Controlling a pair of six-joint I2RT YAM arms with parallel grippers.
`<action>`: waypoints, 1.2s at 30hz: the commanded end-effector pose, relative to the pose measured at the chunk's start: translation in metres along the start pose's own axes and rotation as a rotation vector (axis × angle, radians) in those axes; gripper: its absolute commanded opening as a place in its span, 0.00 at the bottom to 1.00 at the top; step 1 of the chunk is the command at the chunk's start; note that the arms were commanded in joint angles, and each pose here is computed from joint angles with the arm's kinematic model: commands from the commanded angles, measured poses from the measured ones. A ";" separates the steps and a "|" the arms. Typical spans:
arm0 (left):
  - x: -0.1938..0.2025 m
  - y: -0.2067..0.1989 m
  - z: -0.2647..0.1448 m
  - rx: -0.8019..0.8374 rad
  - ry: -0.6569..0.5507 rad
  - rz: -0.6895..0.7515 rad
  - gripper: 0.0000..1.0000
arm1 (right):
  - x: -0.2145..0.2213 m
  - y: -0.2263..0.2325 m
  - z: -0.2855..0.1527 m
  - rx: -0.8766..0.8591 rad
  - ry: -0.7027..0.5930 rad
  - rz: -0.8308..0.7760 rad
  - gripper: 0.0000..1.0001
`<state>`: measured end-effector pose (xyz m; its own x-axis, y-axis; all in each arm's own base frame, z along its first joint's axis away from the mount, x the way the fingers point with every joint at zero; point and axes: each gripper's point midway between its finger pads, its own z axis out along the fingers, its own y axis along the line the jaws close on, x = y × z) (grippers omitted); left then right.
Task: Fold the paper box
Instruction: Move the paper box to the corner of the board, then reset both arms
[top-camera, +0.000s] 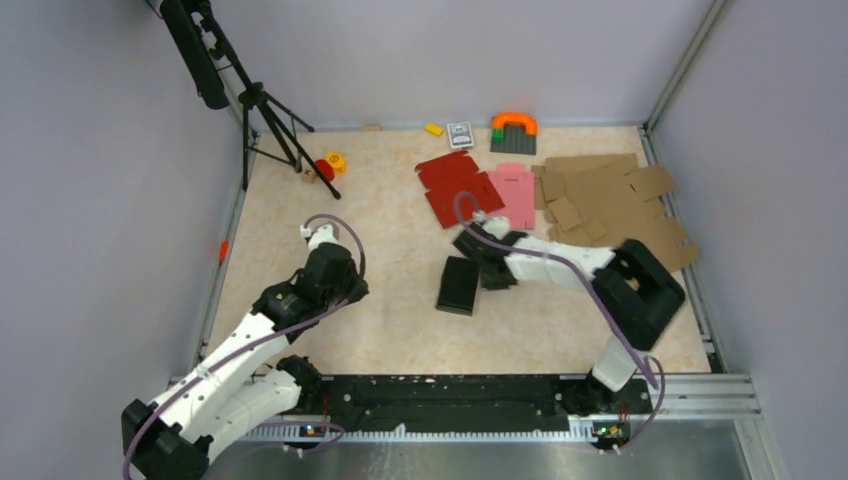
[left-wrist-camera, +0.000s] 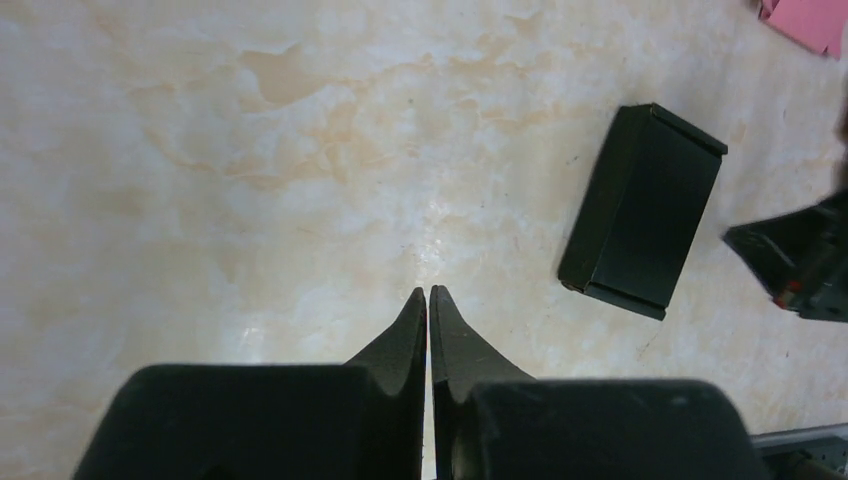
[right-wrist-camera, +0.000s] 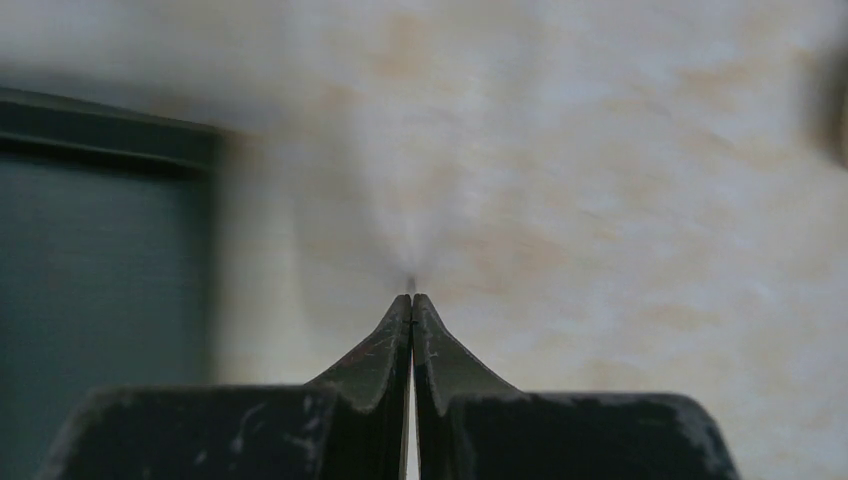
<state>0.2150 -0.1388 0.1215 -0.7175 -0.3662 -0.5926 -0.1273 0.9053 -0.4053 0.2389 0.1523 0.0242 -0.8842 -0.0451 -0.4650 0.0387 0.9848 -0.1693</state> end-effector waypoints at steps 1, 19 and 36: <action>-0.017 0.027 -0.028 -0.079 -0.083 -0.003 0.01 | -0.053 0.175 -0.047 -0.380 -0.075 -0.031 0.00; -0.039 0.016 0.000 0.003 -0.248 0.050 0.24 | -0.124 0.015 -0.094 -0.453 -0.596 0.204 0.20; -0.133 0.079 0.017 -0.296 -0.719 0.300 0.97 | -0.131 -0.161 -0.038 -0.013 -0.923 0.387 0.93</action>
<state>0.2884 -0.0529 0.1143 -0.3342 -0.0841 -0.9387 -0.1643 0.9860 -0.0299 0.3175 0.0143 0.1255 -0.2644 0.2009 -0.9433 0.2895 0.9495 0.1211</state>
